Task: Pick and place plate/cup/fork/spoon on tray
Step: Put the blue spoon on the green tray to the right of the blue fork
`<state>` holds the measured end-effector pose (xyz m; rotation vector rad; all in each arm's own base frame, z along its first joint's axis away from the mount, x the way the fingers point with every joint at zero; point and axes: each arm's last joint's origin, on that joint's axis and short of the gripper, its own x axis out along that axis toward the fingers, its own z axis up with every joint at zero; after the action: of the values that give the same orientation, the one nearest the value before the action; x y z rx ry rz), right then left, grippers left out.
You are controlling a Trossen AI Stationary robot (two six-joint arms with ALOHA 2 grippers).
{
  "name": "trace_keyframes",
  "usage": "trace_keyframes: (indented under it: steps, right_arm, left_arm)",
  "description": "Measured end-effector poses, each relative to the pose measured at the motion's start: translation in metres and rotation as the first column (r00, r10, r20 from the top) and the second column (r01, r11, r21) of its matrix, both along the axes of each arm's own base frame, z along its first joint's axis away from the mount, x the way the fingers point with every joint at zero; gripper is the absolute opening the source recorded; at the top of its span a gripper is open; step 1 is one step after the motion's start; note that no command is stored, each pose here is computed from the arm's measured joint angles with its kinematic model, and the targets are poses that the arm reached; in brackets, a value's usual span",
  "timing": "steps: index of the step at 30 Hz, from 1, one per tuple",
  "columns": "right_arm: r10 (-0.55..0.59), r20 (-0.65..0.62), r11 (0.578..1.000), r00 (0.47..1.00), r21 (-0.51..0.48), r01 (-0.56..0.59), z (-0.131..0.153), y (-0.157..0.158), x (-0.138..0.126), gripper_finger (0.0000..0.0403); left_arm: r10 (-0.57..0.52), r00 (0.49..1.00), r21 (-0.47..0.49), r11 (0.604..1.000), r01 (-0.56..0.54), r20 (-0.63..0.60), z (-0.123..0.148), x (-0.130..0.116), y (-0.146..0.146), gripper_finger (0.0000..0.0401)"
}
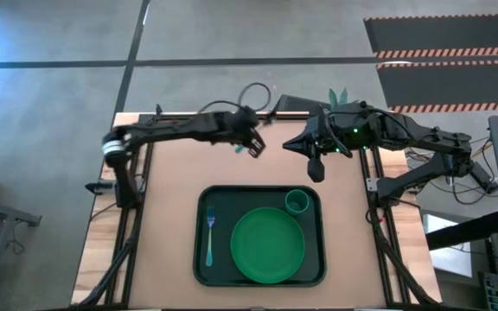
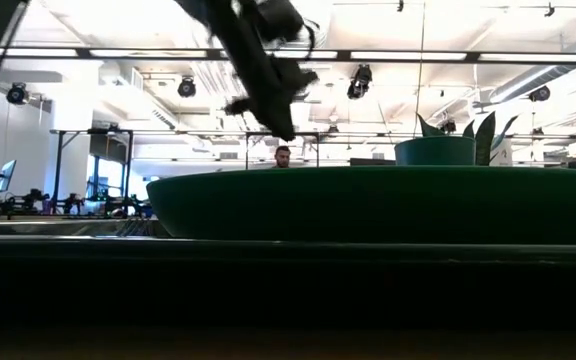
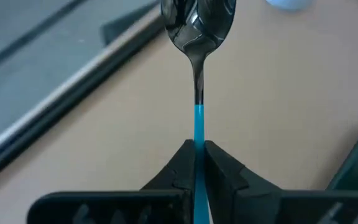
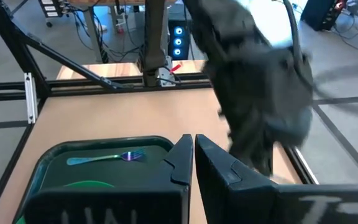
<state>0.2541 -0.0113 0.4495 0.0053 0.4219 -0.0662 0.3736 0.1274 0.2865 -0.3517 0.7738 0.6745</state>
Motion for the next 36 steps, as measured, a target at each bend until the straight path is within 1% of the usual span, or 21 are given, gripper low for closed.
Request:
trace_keyframes:
  steps: [3,5,8,12,16,19,22,27,30,33,36]
  right_arm:
    - [0.002,-0.001,1.0,1.0,-0.005,-0.002,0.0,0.0,0.0,0.0009]
    - [0.007,0.0,1.0,1.0,-0.015,-0.007,0.0,0.0,-0.001,0.0009]
    - [0.011,0.005,1.0,1.0,-0.024,-0.011,0.002,0.0,-0.003,0.0009]
    - [0.011,0.015,1.0,1.0,-0.028,-0.01,0.004,0.0,-0.006,0.0009]
    - [0.015,0.02,0.999,1.0,-0.039,-0.015,0.006,0.0,-0.009,0.0009]
    - [0.02,0.022,0.999,1.0,-0.049,-0.019,0.006,0.0,-0.009,0.0009]
    - [0.025,0.02,0.998,0.999,-0.062,-0.024,0.006,0.0,-0.009,0.0009]
    - [0.031,0.019,0.997,0.999,-0.078,-0.029,0.006,0.0,-0.009,0.0009]
    - [0.03,0.019,0.997,0.999,-0.078,-0.028,0.006,0.0,-0.009,0.0009]
    - [0.029,0.02,0.997,0.999,-0.078,-0.027,0.006,0.0,-0.009,0.0009]
    - [0.022,0.02,0.998,1.0,-0.062,-0.021,0.006,0.0,-0.009,0.0009]
  left_arm:
    - [0.074,0.997,0.032,0.997,-0.075,0.013,0.034,-0.028,-0.018,0.0001]
    - [0.124,0.992,0.036,0.992,-0.124,0.015,0.052,-0.049,-0.032,0.0001]
    - [0.174,0.985,0.015,0.985,-0.174,-0.001,0.061,-0.071,-0.056,0.0]
    - [0.19,0.981,-0.047,0.981,-0.188,0.036,0.069,-0.085,-0.095,0.0]
    - [0.194,0.979,-0.134,0.974,-0.185,0.056,0.057,-0.085,-0.136,0.0]
    - [0.242,0.967,-0.228,0.949,-0.219,0.078,0.046,-0.088,-0.167,0.0]
    - [0.317,0.945,-0.312,0.908,-0.279,0.081,0.03,-0.092,-0.196,0.0]
    - [0.43,0.901,-0.431,0.825,-0.364,0.061,0.003,-0.091,-0.241,0.0]
    - [0.469,0.882,-0.496,0.776,-0.389,0.04,-0.013,-0.085,-0.263,0.0]
    - [0.495,0.868,-0.558,0.731,-0.393,0.037,-0.027,-0.076,-0.281,0.0]
    - [0.506,0.862,-0.587,0.694,-0.416,-0.013,-0.041,-0.072,-0.292,0.0]
